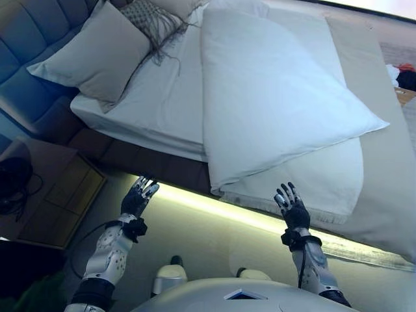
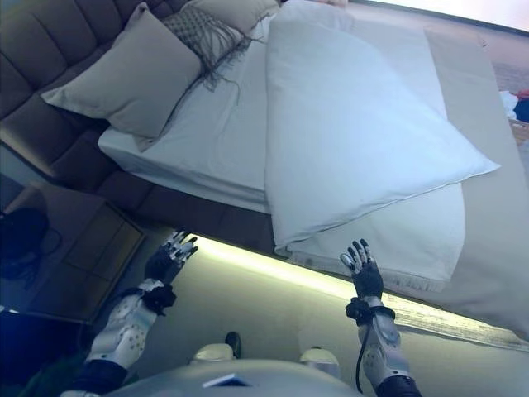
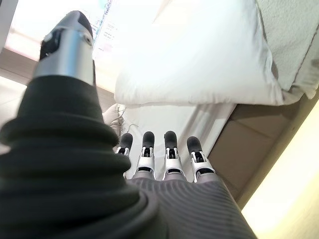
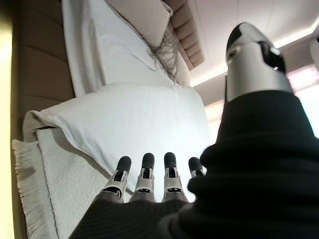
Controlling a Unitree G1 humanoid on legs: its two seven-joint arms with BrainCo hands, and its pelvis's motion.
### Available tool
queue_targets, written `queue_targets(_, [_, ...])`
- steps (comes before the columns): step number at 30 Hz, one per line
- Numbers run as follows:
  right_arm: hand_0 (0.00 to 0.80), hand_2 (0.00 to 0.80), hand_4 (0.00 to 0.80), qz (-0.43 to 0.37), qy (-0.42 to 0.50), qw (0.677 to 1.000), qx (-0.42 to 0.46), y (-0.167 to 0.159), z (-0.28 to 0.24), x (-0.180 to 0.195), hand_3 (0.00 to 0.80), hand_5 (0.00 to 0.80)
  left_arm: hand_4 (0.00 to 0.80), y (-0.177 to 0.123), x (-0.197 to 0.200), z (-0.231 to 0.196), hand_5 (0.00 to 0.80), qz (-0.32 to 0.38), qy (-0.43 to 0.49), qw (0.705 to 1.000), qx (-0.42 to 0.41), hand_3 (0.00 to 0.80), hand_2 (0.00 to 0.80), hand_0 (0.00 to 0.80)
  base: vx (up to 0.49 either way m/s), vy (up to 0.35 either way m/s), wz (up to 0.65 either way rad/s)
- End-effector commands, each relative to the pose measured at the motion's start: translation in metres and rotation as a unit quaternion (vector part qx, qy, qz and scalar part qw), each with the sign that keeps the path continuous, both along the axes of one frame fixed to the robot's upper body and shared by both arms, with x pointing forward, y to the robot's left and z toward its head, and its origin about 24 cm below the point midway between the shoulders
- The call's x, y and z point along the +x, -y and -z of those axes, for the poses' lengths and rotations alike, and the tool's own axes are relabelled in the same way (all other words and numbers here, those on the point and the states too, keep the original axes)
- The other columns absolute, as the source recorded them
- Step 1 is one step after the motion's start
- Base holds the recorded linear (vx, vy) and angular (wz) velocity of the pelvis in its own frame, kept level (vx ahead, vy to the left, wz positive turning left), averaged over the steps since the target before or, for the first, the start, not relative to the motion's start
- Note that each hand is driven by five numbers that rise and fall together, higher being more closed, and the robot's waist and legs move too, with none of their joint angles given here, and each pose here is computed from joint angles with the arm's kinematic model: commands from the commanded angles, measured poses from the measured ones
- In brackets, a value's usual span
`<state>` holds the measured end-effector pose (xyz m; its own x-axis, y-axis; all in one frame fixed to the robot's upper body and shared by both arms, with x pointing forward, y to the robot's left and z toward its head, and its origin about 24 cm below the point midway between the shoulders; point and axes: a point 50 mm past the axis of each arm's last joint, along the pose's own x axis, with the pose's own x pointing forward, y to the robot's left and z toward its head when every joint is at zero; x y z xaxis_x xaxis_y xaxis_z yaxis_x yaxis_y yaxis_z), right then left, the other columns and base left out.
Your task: Make the bed neatly
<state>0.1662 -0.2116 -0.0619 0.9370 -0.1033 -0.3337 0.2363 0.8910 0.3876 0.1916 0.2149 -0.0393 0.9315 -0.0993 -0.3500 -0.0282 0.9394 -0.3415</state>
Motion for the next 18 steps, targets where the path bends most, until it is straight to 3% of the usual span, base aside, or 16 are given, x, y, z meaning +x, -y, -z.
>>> queue_targets(1, [0.0, 0.0, 0.0, 0.021, 0.044, 0.999, 0.011, 0.007, -0.012, 0.014, 0.0, 0.0, 0.0, 0.01, 0.015, -0.016, 0.0, 0.027, 0.06, 0.998, 0.001, 0.0, 0.0, 0.0, 0.0, 0.0, 0.0])
queue_targets(18, [0.0, 0.0, 0.0, 0.002, 0.034, 0.999, 0.027, 0.005, -0.009, 0.004, 0.0, 0.0, 0.0, 0.011, 0.011, -0.016, 0.0, 0.032, 0.083, 0.996, -0.023, 0.0, 0.0, 0.0, 0.011, 0.032, 0.03])
